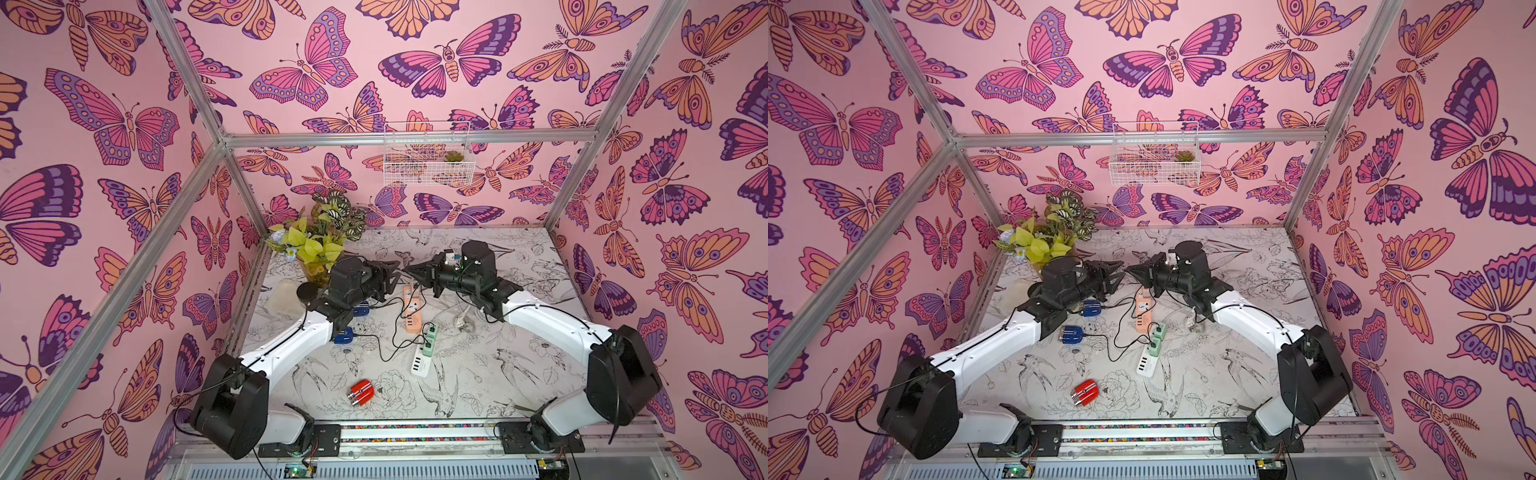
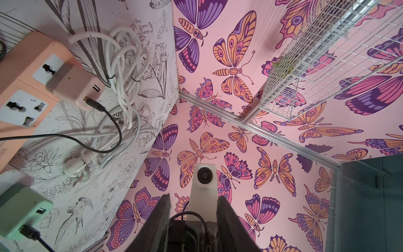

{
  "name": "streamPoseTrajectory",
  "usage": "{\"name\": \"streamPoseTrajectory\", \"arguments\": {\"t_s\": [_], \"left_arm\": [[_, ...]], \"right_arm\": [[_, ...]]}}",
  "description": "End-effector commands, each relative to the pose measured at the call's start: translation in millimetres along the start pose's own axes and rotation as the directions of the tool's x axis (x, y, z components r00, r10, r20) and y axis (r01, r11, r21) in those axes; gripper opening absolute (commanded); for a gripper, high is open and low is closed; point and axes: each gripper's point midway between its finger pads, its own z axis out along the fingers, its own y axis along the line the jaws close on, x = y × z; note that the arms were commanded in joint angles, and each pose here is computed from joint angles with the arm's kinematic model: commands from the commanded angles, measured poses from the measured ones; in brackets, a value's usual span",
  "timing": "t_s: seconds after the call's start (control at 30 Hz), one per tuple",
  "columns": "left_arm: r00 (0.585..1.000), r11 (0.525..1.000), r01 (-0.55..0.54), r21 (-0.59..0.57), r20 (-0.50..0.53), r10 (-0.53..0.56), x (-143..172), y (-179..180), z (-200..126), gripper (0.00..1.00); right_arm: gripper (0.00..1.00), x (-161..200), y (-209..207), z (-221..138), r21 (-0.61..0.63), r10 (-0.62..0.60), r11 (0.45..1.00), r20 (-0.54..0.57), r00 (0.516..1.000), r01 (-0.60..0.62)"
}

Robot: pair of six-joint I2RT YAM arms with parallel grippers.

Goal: Charge the electric shaver
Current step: Pick up the charging cable from the center of the board.

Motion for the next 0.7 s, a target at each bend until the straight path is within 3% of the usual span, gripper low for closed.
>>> {"name": "streamPoseTrajectory", "arguments": {"t_s": [0.0, 0.23, 0.37, 0.57, 0.67], "left_arm": [[1.000, 0.999, -0.007, 0.038, 0.011, 0.007, -1.9, -10.0, -4.8, 0.37], [0.998, 0.998, -0.027, 0.052, -0.059, 0.030, 10.5, -18.3, 3.8, 0.17], [0.998, 0.999, -0.022, 0.045, -0.053, 0.024, 9.0, -13.7, 2.4, 0.12], [0.998, 0.999, -0.023, 0.041, -0.063, 0.025, 10.2, -12.5, 3.5, 0.11], [0.997, 1.000, -0.013, 0.008, -0.075, 0.014, 11.0, -4.0, 4.5, 0.24]], "right_arm": [[0.00, 2.0, 1.3, -5.9, -0.001, -0.022, 1.000, -0.003, 1.000, 0.022], [0.00, -1.7, 6.7, 3.6, -0.023, -0.018, 1.000, -0.015, 1.000, 0.018], [0.00, -2.0, 8.8, 6.2, -0.028, -0.018, 0.999, -0.021, 1.000, 0.017], [0.00, -4.5, 6.7, 6.3, -0.040, -0.001, 0.999, -0.015, 1.000, 0.000], [0.00, -4.8, 12.5, 5.0, -0.055, -0.004, 0.998, -0.012, 1.000, 0.004]]}}
